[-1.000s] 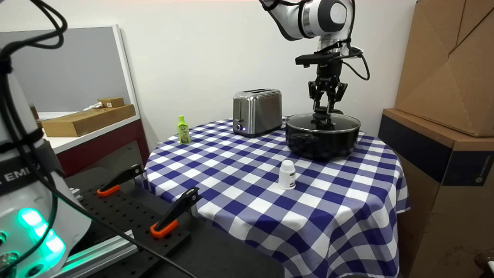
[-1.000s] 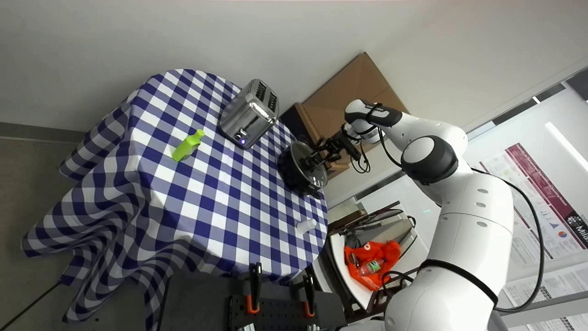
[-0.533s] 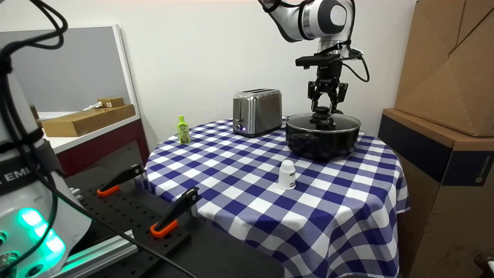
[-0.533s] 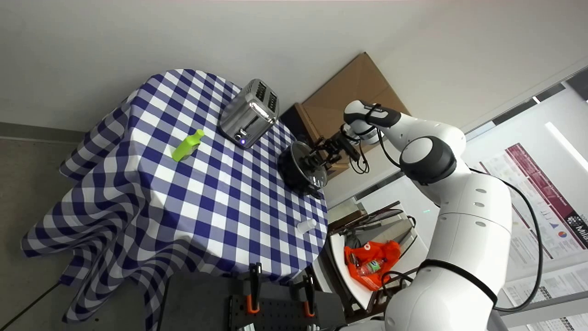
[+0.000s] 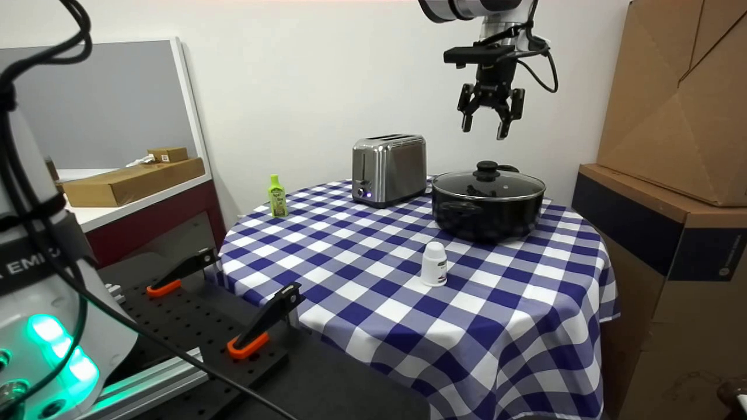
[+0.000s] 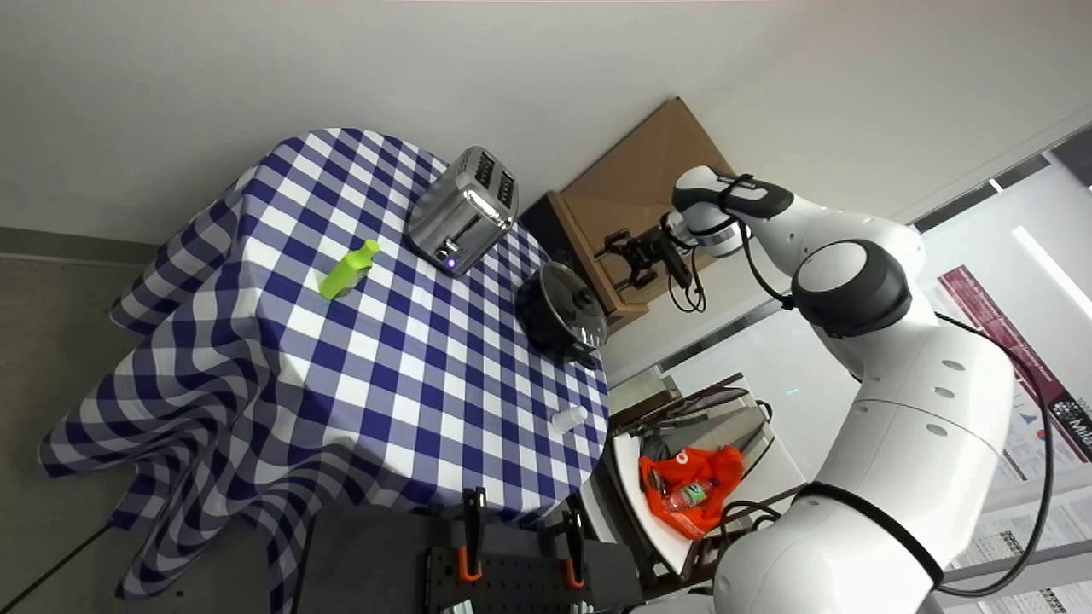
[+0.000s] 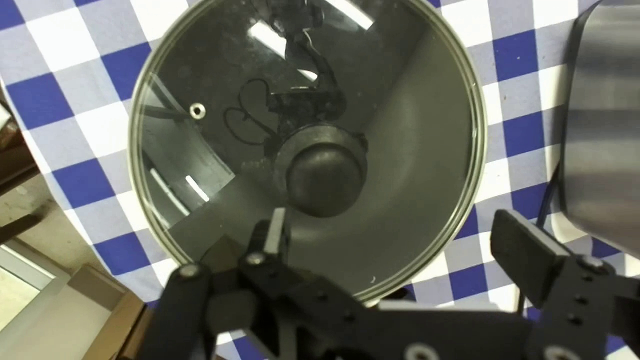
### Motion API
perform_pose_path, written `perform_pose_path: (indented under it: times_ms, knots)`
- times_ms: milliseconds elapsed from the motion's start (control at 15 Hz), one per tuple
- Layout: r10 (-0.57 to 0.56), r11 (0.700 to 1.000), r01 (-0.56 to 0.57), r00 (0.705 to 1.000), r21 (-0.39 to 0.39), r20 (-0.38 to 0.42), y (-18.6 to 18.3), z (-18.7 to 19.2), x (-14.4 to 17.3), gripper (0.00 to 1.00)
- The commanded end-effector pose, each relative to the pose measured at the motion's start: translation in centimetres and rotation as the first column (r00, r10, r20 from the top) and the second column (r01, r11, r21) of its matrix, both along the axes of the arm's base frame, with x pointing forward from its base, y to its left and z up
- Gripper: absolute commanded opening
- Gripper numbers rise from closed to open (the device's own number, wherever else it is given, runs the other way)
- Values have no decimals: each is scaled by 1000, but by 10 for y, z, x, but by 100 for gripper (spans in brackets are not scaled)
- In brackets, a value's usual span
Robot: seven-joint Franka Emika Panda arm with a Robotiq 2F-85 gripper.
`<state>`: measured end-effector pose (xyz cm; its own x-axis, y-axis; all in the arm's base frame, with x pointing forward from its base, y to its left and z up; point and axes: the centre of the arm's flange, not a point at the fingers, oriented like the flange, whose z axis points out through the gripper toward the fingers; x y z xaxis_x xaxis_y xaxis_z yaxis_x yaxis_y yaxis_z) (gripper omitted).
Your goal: Put the glass lid on the black pot.
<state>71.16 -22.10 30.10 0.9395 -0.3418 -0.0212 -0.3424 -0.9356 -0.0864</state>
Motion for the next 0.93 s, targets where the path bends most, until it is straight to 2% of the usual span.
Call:
perform_pose_path:
  times_ms: [0, 400, 600, 800, 867]
  knots:
    - [108, 994, -108, 993, 9, 38, 25, 24, -77, 100]
    - [260, 964, -264, 960, 26, 103, 70, 28, -111, 100]
    - [338, 940, -341, 937, 19, 85, 105, 19, -133, 100]
    - [389, 921, -388, 919, -21, 60, 140, 10, -164, 100]
    - [405, 914, -401, 912, -60, 60, 150, 7, -177, 100]
